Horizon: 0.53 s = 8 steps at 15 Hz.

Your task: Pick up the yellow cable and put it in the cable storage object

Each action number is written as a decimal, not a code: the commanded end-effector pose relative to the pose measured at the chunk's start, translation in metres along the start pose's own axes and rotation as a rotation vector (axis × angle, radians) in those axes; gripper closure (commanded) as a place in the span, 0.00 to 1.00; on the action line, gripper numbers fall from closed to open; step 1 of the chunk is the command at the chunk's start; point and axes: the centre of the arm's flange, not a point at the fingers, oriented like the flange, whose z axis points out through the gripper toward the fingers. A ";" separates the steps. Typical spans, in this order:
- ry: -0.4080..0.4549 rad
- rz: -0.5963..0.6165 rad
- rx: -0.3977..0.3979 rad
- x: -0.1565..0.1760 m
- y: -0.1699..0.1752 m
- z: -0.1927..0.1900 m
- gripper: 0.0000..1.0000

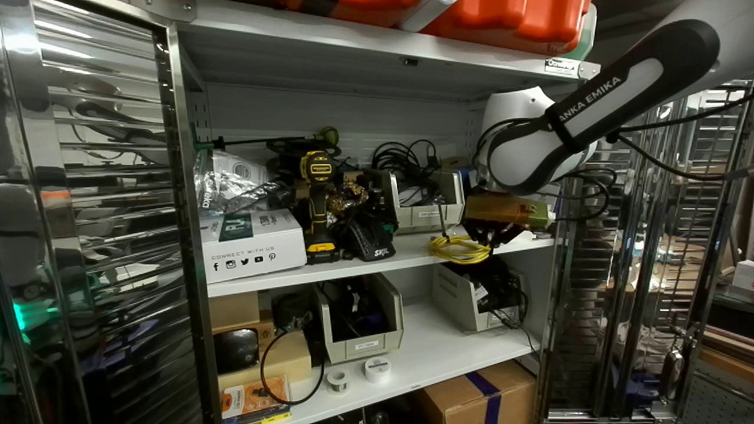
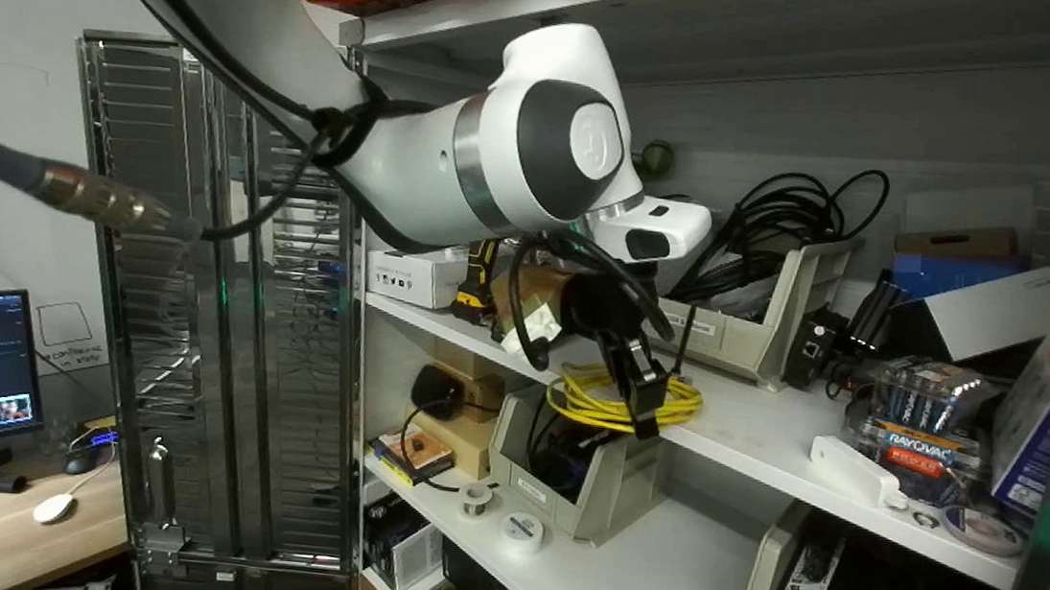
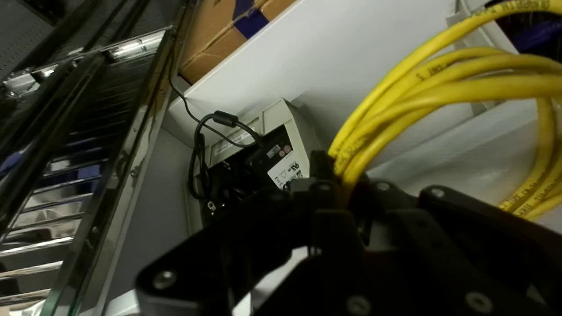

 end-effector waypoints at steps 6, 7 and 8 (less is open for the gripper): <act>0.034 -0.039 0.008 -0.054 0.028 -0.063 0.98; 0.037 -0.018 0.017 -0.055 0.031 -0.068 0.98; 0.054 0.012 0.022 -0.055 0.035 -0.074 0.98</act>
